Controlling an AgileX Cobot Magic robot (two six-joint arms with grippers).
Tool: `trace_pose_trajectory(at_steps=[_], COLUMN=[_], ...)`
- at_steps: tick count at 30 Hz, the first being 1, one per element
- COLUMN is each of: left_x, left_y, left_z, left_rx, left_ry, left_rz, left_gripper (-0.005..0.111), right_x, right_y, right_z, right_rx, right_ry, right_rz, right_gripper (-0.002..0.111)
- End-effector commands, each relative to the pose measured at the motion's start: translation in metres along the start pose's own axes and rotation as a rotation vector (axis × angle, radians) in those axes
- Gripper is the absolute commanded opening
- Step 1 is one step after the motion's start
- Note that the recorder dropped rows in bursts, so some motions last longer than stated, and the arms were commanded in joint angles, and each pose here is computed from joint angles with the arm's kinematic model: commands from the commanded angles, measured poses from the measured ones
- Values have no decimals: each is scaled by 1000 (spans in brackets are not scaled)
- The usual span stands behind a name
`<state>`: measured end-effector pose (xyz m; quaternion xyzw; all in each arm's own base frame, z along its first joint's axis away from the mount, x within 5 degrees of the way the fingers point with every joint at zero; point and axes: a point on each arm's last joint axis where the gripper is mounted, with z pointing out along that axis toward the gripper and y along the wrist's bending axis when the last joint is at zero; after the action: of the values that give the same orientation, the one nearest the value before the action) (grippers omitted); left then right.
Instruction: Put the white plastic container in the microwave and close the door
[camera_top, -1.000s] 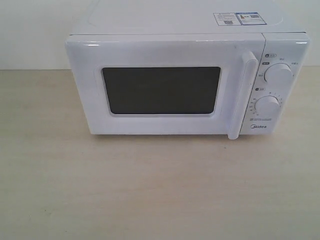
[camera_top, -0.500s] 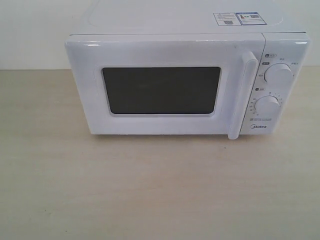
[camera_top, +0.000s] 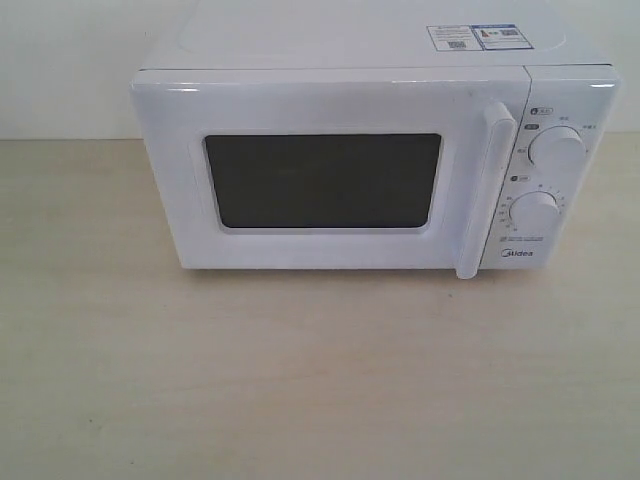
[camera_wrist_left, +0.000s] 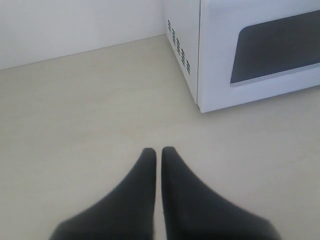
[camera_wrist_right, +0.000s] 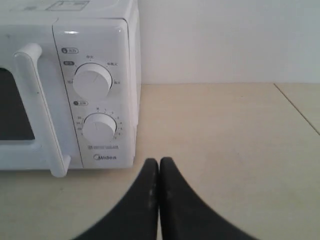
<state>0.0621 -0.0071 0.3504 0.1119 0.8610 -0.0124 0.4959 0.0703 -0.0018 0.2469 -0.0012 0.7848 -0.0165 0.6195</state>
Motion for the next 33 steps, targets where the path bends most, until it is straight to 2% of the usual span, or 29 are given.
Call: trace_pose_trajectory(at_steps=[1, 7, 14, 16, 21, 33], left_x=[1, 1, 1, 1, 1, 1], left_y=[0, 0, 0, 0, 0, 0], left_z=[0, 0, -1, -1, -1, -1], left_rx=[-2, -2, -2, -2, -2, -2], left_ry=[-6, -6, -12, -12, -14, -14], left_rz=[-6, -6, -6, -6, -6, -6], left_gripper=[4, 4, 4, 4, 4, 4], right_x=[4, 8, 56, 56, 68, 67], right_y=[0, 0, 5, 5, 5, 6], right_z=[-12, -27, -2, -2, -1, -1], right_rx=[8, -2, -65, -65, -64, -66], right_ry=[-8, -110, -90, -101, 31, 28], right_rz=[-22, -22, 15, 16, 29, 35], right_gripper=[0, 0, 0, 0, 0, 0])
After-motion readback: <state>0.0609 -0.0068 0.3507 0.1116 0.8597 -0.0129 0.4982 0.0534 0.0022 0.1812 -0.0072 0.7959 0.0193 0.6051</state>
